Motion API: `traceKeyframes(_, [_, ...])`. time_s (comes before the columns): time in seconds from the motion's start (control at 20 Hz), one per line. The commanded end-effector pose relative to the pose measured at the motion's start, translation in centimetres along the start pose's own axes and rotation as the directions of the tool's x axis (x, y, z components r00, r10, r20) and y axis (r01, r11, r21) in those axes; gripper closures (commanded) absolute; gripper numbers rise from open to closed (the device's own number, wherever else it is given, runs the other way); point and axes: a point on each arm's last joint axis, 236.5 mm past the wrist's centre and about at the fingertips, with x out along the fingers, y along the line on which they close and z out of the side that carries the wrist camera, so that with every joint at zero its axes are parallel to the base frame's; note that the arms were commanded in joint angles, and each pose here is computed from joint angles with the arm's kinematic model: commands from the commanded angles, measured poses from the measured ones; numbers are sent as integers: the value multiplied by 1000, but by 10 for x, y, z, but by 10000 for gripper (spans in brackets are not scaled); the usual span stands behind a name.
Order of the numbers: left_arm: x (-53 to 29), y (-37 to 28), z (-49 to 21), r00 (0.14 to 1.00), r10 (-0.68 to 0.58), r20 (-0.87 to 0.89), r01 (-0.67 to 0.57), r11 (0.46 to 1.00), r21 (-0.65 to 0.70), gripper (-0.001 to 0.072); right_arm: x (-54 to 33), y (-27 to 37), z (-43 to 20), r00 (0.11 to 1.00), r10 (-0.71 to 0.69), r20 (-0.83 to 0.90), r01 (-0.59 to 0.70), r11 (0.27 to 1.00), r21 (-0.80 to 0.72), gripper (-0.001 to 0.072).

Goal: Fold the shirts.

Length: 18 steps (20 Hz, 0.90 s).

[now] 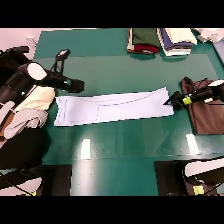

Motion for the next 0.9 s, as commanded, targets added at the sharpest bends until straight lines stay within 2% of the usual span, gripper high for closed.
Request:
traceKeyframes(0.0, [13, -40, 13, 996, -51, 78, 50, 999, 18, 683, 17, 23, 14, 1000, 22, 10, -21, 996, -81, 651])
traceKeyframes(0.05, [21, -45, 11, 996, -57, 74, 56, 998, 10, 683, 10, 35, 23, 999, 16, 36, -11, 992, -124, 694])
traceKeyframes(0.25, [75, -65, -14, 997, -74, -35, 75, 997, 33, 683, -53, 110, 44, 985, 26, 171, 25, 956, -292, 694])
traceKeyframes(0.45, [136, -92, -34, 986, -98, -137, 108, 992, 64, 683, -107, 207, 36, 952, 75, 295, 70, 889, -452, 694])
traceKeyframes(0.65, [173, -107, -45, 973, -136, -184, 144, 989, 29, 682, -116, 283, 9, 943, 140, 302, 66, 812, -580, 694])
traceKeyframes(0.85, [180, -110, -43, 972, -153, -179, 157, 988, 5, 683, -108, 326, -12, 947, 178, 266, 42, 754, -655, 694])
